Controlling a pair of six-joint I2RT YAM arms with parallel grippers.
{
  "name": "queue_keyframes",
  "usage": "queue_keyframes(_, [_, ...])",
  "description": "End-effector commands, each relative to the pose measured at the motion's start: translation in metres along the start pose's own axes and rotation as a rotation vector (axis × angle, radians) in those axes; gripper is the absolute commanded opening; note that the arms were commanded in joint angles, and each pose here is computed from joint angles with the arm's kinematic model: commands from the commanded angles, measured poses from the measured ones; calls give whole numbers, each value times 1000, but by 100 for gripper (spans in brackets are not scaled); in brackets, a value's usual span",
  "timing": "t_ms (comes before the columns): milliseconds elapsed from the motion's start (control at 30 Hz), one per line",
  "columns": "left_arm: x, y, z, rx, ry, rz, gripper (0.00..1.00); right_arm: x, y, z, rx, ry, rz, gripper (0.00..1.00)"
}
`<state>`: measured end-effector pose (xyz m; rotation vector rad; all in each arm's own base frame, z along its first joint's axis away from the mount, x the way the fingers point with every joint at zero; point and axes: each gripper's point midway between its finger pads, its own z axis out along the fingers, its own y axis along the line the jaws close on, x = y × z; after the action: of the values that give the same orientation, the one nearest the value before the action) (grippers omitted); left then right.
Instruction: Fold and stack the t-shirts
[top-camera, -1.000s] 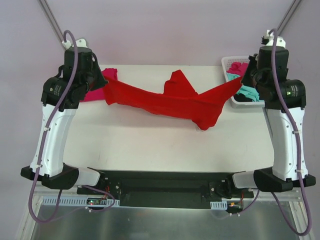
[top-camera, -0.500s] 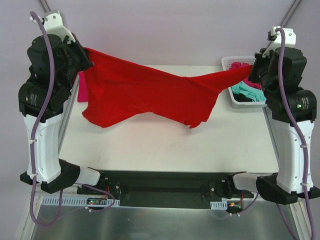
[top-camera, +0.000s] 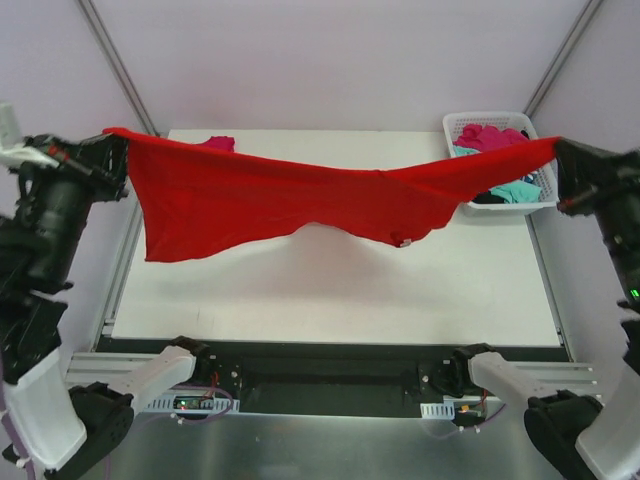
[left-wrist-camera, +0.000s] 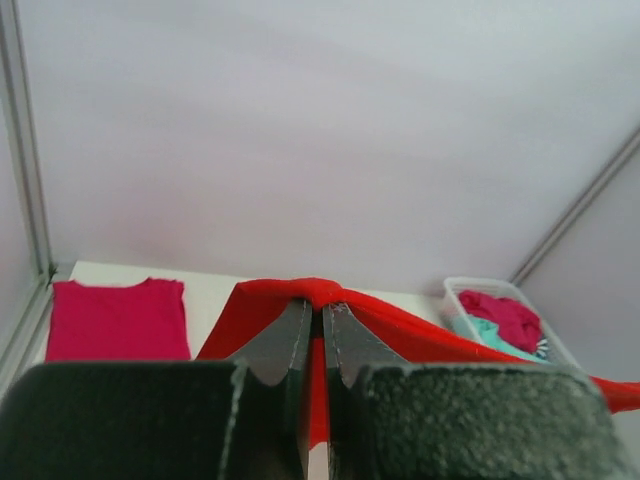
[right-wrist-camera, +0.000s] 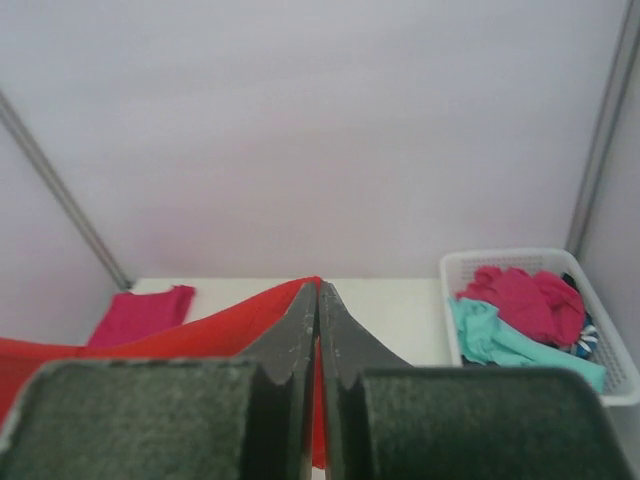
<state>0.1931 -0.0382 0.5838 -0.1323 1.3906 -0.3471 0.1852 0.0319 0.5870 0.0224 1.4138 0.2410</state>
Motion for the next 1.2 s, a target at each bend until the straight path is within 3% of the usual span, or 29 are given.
queue_keyframes(0, [-33, -24, -45, 169, -125, -68, 0, -13, 31, -49, -187, -43, 102, 1])
queue_keyframes(133, [-41, -20, -103, 218, -198, -133, 0, -16, 34, -100, -239, -104, 135, 1])
queue_keyframes(300, [-57, -16, -148, 234, -269, -158, 0, -19, 33, -130, -240, -118, 148, 1])
queue_keyframes(600, [-90, -18, -165, 230, -352, -147, 0, -63, 32, -147, -197, -266, 135, 1])
queue_keyframes(767, [-90, -20, -119, 183, -312, -119, 0, -42, 24, -101, -136, -177, 112, 1])
queue_keyframes(867, [-67, -17, -74, 133, -246, -107, 0, -25, 17, -77, -98, -136, 79, 1])
queue_keyframes(1100, [56, 3, 45, 7, 19, -66, 0, 62, -4, 5, -23, 73, 0, 1])
queue_keyframes(1167, [83, 8, 66, -14, 59, -59, 0, 109, -19, 35, 32, 174, -22, 1])
